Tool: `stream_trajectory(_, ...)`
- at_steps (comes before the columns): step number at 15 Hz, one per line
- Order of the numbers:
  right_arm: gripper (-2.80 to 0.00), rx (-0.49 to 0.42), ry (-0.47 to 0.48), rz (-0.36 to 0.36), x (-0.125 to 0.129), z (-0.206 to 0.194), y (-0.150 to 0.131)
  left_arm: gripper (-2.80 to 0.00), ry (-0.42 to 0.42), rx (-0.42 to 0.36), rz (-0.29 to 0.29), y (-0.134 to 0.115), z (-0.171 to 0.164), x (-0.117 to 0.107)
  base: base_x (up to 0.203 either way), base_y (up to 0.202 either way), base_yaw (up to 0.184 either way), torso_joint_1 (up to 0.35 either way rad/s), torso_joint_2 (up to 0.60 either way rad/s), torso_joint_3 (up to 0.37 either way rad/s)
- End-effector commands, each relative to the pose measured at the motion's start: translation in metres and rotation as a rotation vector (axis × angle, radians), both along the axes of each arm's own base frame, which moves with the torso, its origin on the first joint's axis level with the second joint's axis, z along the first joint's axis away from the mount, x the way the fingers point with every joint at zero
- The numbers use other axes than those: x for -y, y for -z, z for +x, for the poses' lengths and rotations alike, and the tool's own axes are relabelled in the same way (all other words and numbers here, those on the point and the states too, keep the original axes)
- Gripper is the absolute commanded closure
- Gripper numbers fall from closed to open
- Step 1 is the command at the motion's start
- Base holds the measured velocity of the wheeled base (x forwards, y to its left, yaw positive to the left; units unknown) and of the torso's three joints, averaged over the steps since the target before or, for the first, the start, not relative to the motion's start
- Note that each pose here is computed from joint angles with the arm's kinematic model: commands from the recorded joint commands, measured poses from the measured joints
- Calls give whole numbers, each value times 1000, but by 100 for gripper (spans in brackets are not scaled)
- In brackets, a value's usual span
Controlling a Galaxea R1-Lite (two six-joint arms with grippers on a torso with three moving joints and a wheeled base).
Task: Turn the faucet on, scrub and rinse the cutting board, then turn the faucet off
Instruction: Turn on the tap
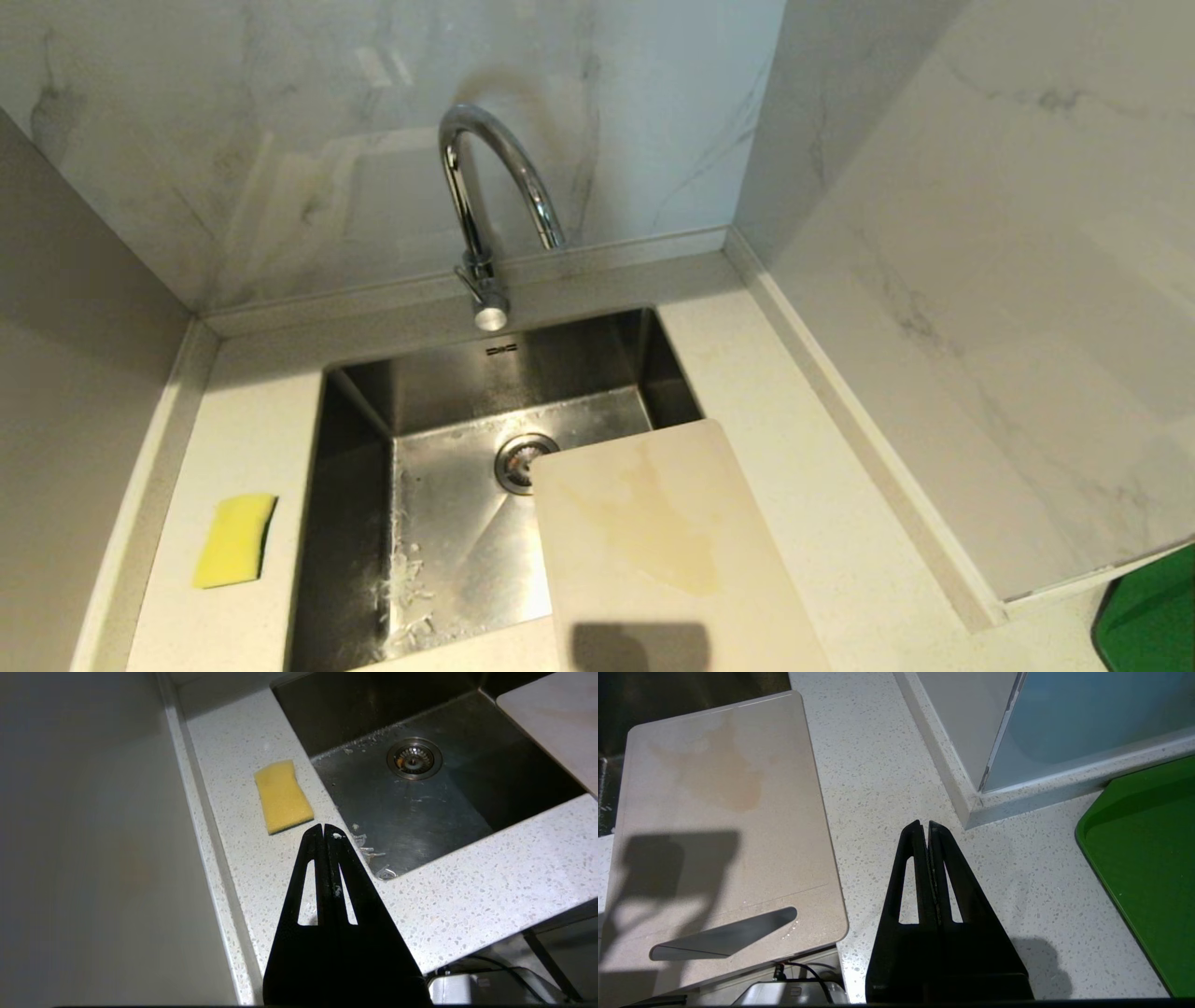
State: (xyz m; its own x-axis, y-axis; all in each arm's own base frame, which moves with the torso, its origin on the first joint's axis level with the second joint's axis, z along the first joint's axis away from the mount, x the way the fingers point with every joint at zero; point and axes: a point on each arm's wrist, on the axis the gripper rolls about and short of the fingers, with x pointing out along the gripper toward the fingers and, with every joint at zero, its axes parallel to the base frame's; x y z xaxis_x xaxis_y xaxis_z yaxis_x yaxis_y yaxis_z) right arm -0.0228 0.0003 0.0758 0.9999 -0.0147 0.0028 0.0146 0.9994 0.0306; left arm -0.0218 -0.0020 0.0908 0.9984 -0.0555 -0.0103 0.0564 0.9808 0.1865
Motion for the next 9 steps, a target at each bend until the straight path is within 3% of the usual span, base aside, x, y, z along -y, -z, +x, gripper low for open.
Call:
stream_trajectory(1, 0, 2, -1, 0, 0, 0, 0, 0, 9, -87, 18, -12, 12, 0, 0, 0, 0, 0, 0, 0)
stream_trajectory(4, 0, 2, -1, 0, 0, 0, 0, 0, 28, -137, 35, -33, 38, 0, 0, 0, 0, 0, 0, 0)
stream_trajectory(9, 0, 2, 0, 0, 0, 0, 0, 0, 51, -134, 56, -67, 101, 0, 0, 0, 0, 0, 0, 0)
